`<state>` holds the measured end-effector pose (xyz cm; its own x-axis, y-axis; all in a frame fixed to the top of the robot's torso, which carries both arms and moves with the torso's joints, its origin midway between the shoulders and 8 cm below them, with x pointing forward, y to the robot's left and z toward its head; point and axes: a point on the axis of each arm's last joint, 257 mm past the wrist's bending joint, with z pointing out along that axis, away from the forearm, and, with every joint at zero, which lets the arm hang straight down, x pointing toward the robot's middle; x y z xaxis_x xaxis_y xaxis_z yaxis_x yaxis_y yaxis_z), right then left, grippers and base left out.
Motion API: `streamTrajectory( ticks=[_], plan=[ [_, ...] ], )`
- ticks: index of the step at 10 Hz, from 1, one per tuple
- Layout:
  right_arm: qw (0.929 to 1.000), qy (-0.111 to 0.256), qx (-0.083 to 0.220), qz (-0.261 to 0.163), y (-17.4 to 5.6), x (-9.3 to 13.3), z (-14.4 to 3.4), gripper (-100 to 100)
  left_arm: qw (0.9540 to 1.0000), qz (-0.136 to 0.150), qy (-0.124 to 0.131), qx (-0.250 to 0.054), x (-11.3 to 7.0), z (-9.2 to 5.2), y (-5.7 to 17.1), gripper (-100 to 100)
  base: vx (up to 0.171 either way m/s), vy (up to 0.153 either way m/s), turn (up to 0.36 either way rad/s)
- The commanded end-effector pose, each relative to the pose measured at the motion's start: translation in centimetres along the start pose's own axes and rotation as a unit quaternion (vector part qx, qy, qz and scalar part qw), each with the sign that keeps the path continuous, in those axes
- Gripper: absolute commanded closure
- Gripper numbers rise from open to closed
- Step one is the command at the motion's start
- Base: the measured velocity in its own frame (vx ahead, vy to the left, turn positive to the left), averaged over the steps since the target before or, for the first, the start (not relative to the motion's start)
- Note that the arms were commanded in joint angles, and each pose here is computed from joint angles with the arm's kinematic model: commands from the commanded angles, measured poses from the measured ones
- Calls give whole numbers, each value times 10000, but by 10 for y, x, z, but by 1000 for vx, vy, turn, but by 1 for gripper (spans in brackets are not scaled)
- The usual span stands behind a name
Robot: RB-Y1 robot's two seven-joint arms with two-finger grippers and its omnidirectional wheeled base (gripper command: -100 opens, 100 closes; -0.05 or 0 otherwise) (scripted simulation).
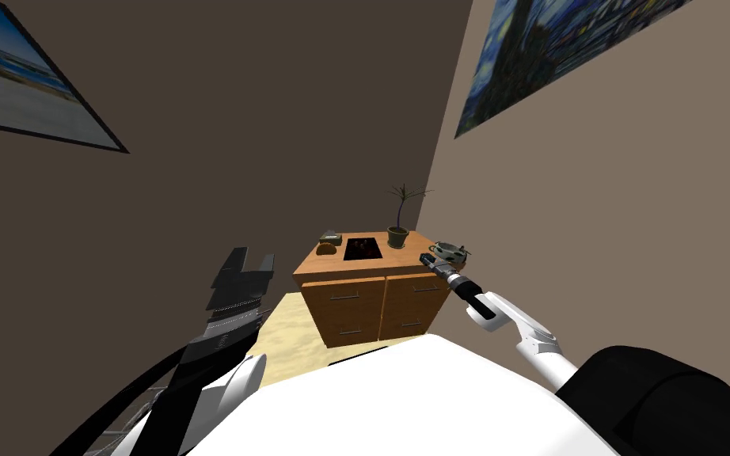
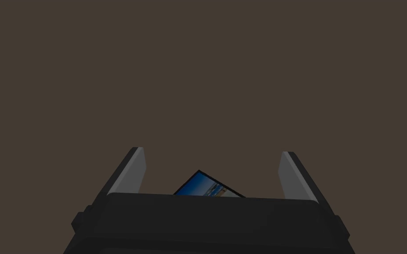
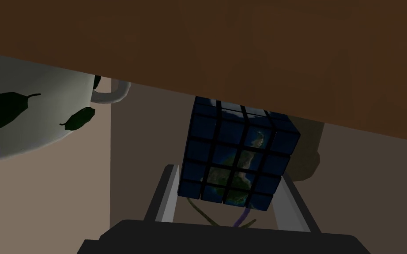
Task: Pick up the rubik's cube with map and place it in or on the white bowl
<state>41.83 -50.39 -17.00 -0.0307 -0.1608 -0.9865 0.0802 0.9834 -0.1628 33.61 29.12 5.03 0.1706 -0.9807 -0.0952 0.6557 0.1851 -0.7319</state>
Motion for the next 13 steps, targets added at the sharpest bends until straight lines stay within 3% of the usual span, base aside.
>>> streamTrajectory(
  ticks=[1, 2, 3, 4, 8, 13],
  plan=[
    [9999, 5, -161, 1, 11, 3, -5, 100, 10000, 0, 0, 0, 0, 0, 0, 0, 52, 27, -244],
    [10000, -5, -92, -3, 6, 0, -3, 100, 10000, 0, 0, 0, 0, 0, 0, 0, 19, 14, -55],
    [9999, -7, -106, -2, 6, 0, -4, 0, 10000, -1, 0, 1, 0, 0, 0, 0, 0, 0, 0],
    [9999, 67, -119, 48, 4, 4, -9, 100, 10000, 0, 0, 1, 0, 0, 0, 0, -136, 13, -18],
    [9996, 207, -124, 146, -7, 7, -16, 100, 10000, -2, 0, 2, 0, 0, 0, 0, -182, 5, 0],
    [9987, 396, -102, 295, -28, 4, -26, 100, 10000, 0, 1, 1, 0, 0, 0, 0, -149, -79, 24]
  ],
)
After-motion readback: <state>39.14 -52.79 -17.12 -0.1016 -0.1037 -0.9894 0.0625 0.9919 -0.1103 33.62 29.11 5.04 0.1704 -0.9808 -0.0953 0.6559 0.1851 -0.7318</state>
